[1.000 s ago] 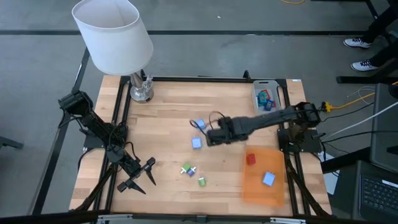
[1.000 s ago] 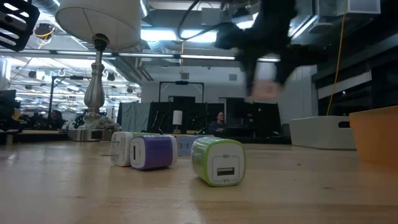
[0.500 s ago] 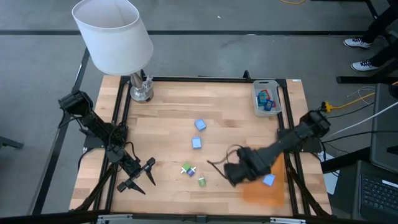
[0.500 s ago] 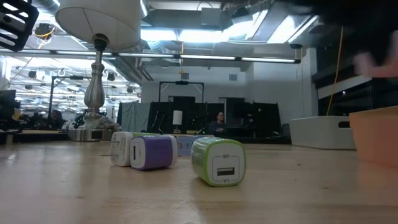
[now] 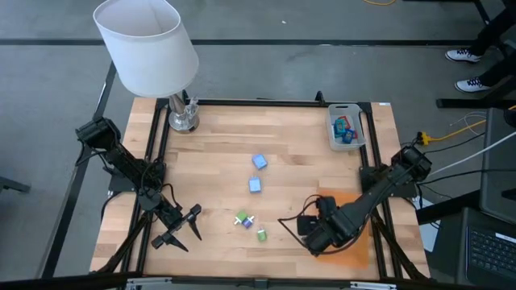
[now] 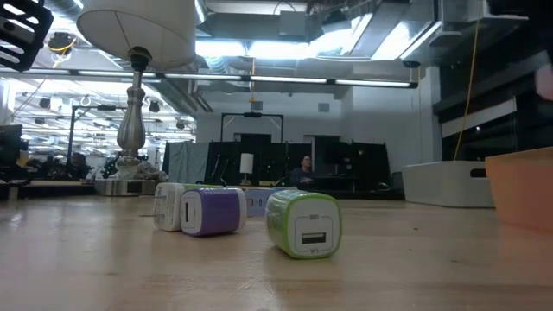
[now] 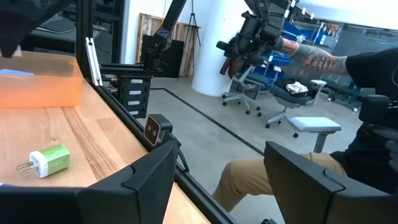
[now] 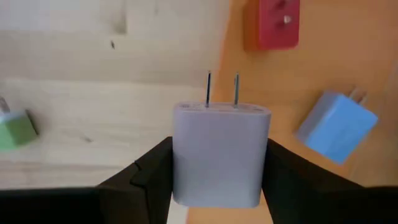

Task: Pick & Place Office items
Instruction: Put the pink charger adapter into the orange bin, then put the bottom blue charger adapter into the orange bin

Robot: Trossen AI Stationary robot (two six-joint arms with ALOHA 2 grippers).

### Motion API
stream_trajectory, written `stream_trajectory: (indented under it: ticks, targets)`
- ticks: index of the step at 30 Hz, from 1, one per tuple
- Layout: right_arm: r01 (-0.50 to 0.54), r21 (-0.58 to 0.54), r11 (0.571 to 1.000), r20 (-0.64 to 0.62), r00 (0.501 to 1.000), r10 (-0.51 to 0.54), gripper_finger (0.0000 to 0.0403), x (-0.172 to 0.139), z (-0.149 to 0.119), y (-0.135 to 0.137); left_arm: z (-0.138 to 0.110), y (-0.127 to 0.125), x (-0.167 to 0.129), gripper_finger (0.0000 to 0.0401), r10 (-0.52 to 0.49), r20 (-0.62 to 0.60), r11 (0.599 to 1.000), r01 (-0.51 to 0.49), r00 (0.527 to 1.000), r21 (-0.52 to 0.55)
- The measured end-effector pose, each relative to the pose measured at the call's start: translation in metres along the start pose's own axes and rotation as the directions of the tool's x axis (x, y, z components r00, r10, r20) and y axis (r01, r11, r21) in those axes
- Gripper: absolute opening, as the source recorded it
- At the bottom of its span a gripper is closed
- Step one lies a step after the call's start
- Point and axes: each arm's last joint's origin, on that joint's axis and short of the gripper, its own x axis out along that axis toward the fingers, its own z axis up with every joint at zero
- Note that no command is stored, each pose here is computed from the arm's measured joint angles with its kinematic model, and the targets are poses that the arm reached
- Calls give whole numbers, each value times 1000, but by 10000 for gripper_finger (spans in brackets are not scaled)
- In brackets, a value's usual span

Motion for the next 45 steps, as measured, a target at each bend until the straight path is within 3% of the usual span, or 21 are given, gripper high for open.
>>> stream_trajectory:
  ticks: [3, 15, 25, 35, 45]
  targets:
    - [-10, -5, 1000, 39, 999, 11, 193, 3, 0, 1, 0, 0, 0, 237, 0, 0, 1000, 0, 1000, 0]
    - [147, -84, 986, 66, 988, -142, 193, 33, -31, -10, 0, 0, 0, 237, 0, 0, 1000, 0, 1000, -5]
    - [212, -120, 970, 134, 971, -196, 193, 55, -46, -16, 0, 0, 0, 237, 1, -4, 1000, -1, 1000, -12]
    - [212, -119, 970, 161, 968, -192, 277, 71, -50, -11, 0, 0, 0, 237, 1, -4, 1000, -1, 1000, -11]
    - [192, -116, 975, 146, 974, -174, 287, 63, -49, -7, 0, 0, 0, 237, 2, -3, 1000, -2, 1000, -10]
